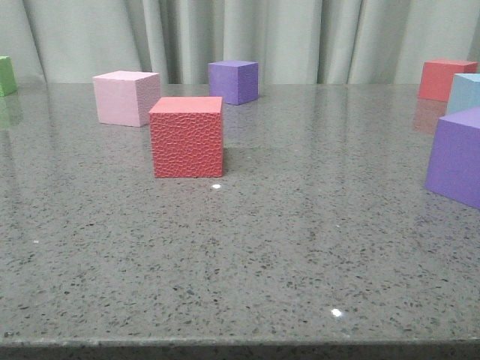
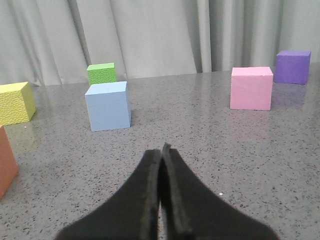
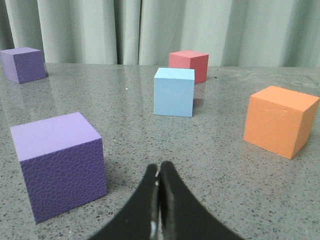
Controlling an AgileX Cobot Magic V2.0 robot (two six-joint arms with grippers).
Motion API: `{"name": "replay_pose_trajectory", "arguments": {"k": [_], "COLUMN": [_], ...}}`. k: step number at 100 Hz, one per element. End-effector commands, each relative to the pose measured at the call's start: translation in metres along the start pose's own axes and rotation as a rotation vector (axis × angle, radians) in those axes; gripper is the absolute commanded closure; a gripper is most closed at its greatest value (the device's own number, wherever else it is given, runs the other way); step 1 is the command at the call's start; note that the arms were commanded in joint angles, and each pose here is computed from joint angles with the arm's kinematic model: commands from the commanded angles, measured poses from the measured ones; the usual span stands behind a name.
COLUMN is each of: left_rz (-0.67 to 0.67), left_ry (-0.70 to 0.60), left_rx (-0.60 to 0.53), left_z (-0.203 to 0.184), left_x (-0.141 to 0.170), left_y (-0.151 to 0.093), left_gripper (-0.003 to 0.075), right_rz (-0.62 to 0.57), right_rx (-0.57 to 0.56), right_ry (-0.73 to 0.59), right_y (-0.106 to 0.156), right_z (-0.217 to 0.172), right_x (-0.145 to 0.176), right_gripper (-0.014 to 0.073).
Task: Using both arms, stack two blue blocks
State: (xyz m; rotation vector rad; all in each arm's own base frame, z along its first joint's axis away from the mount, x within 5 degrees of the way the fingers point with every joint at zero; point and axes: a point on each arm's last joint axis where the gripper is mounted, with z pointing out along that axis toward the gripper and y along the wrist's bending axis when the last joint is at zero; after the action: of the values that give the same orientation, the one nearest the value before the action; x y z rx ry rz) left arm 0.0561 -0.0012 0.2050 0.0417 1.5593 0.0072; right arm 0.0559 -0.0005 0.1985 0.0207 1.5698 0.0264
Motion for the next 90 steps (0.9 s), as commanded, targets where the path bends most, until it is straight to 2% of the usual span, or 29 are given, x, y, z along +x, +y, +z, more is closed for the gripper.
{"name": "replay_pose_trajectory", "arguments": {"k": [1, 74, 90], "left_rz": [-0.011, -0.011, -0.011], "left_ry": [-0.116, -0.118, -0.166], "left_rx": [-0.003, -0.003, -0.004], "left_z": [-0.0030, -0.0030, -0.0038], "left_x": [-0.0085, -0.0086, -0.0135], "left_y": [0.0002, 0.0003, 0.0004], "left_gripper": [0.0739, 0.0739, 0.0739], "right_rz": [-0.017, -0.018, -0.013], "right_rx": [-0.013, -0.015, -0.034], "right_ry": [-0.106, -0.112, -0.180], "right_y": [0.0017, 0.0018, 0.0036], "right_z": [-0.0022, -0.0023, -0.0033], "right_x": [-0.0139, -0.0144, -0.0207], "right_gripper": [0.0662, 0.0662, 0.0662]}}
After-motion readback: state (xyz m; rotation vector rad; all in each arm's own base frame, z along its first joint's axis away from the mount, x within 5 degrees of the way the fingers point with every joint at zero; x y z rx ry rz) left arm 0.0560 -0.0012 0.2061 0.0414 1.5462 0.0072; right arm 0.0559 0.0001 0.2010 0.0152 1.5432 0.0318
